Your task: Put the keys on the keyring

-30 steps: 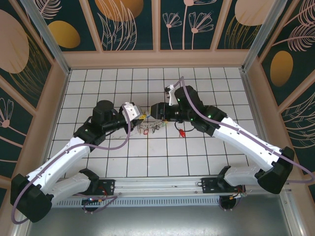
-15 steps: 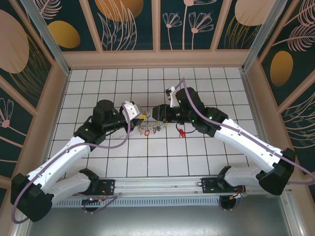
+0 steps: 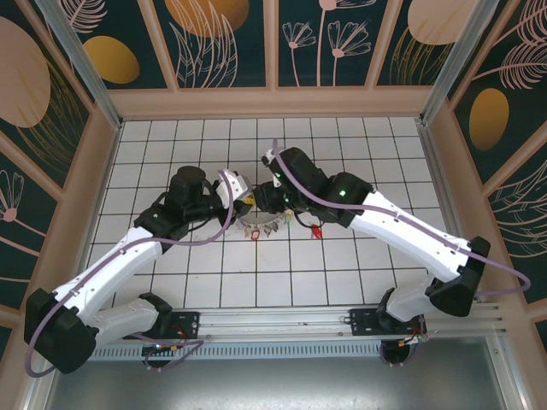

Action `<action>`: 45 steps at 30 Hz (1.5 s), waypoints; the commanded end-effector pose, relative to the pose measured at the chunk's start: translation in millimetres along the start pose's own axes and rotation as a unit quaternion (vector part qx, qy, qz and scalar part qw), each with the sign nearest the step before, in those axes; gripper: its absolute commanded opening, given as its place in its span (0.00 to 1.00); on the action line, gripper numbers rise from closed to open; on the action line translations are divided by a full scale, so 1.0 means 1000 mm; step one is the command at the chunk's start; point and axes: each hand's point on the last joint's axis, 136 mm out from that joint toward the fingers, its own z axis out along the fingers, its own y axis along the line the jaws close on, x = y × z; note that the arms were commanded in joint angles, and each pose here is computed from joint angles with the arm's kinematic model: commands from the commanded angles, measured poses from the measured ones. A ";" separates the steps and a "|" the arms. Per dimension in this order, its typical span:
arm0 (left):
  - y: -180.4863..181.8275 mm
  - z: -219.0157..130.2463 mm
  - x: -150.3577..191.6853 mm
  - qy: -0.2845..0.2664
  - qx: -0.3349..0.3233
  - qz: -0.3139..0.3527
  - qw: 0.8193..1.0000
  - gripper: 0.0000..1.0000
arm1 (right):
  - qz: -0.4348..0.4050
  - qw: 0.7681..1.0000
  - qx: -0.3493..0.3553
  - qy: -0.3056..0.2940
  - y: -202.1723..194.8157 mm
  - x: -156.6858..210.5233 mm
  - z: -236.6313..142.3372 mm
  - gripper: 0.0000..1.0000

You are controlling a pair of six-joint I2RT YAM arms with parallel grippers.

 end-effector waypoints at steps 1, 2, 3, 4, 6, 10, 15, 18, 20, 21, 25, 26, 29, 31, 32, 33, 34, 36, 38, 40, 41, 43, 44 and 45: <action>-0.007 -0.006 -0.023 -0.027 0.024 -0.001 0.999 0.00 | -0.062 0.996 0.055 0.017 -0.016 0.002 -0.005 0.36; -0.009 -0.005 -0.024 -0.027 0.028 -0.003 0.999 0.00 | -0.065 0.996 0.061 0.021 -0.017 0.001 -0.004 0.35; -0.010 -0.005 -0.023 -0.027 0.032 -0.004 0.999 0.00 | -0.069 0.995 0.061 0.026 -0.017 0.001 -0.003 0.34; -0.011 -0.005 -0.023 -0.026 0.034 -0.006 0.999 0.00 | -0.072 0.995 0.062 0.032 -0.016 0.003 -0.001 0.34; -0.012 -0.005 -0.024 -0.026 0.038 -0.007 0.999 0.00 | -0.076 0.994 0.066 0.042 -0.017 0.006 0.003 0.34; -0.014 -0.004 -0.024 -0.026 0.044 -0.011 0.999 0.00 | -0.071 0.994 0.068 0.048 -0.018 0.008 0.007 0.33; -0.015 -0.004 -0.023 -0.024 0.049 -0.015 0.998 0.00 | -0.071 0.994 0.054 0.059 -0.013 0.011 0.011 0.41; -0.016 -0.003 -0.022 -0.022 0.053 -0.017 0.998 0.00 | -0.071 0.995 0.033 0.062 -0.004 0.010 0.011 0.45; -0.016 -0.003 -0.020 -0.020 0.055 -0.018 0.998 0.00 | -0.073 0.996 0.011 0.059 0.003 0.009 0.009 0.44; -0.017 -0.002 -0.021 -0.021 0.056 -0.018 0.998 0.00 | -0.073 0.996 0.003 0.059 0.007 0.008 0.008 0.44; -0.018 -0.002 -0.020 -0.020 0.059 -0.019 0.998 0.00 | -0.075 0.995 0.013 0.065 0.002 0.011 0.010 0.39; -0.018 -0.002 -0.020 -0.021 0.061 -0.018 0.998 0.00 | -0.078 0.994 0.021 0.071 -0.001 0.015 0.012 0.39; -0.019 -0.002 -0.022 -0.022 0.062 -0.018 0.998 0.00 | -0.079 0.993 0.038 0.078 -0.008 0.018 0.014 0.39; -0.018 -0.003 -0.022 -0.022 0.061 -0.018 0.998 0.00 | -0.078 0.993 0.047 0.078 -0.011 0.019 0.014 0.36; -0.018 -0.003 -0.022 -0.022 0.061 -0.018 0.998 0.00 | -0.078 0.993 0.050 0.077 -0.012 0.019 0.013 0.35; -0.019 -0.002 -0.022 -0.021 0.062 -0.018 0.998 0.00 | -0.079 0.993 0.052 0.076 -0.013 0.018 0.012 0.35; -0.019 -0.002 -0.022 -0.022 0.063 -0.018 0.998 0.00 | -0.081 0.992 0.053 0.078 -0.013 0.020 0.012 0.35; -0.019 -0.002 -0.022 -0.021 0.063 -0.020 0.998 0.00 | -0.082 0.992 0.060 0.080 -0.017 0.021 0.012 0.35; -0.019 -0.002 -0.023 -0.022 0.063 -0.019 0.998 0.00 | -0.083 0.991 0.069 0.084 -0.020 0.023 0.011 0.35; -0.018 -0.003 -0.024 -0.023 0.062 -0.018 0.998 0.00 | -0.085 0.990 0.075 0.084 -0.023 0.023 0.010 0.34; -0.018 -0.003 -0.023 -0.022 0.062 -0.019 0.998 0.00 | -0.085 0.990 0.079 0.085 -0.024 0.024 0.010 0.35; -0.018 -0.003 -0.023 -0.022 0.063 -0.020 0.998 0.00 | -0.085 0.989 0.086 0.087 -0.027 0.025 0.010 0.35; -0.019 -0.003 -0.023 -0.022 0.063 -0.020 0.998 0.00 | -0.086 0.988 0.089 0.089 -0.028 0.026 0.010 0.35; -0.019 -0.002 -0.023 -0.022 0.063 -0.020 0.998 0.00 | -0.085 0.988 0.093 0.088 -0.029 0.026 0.010 0.34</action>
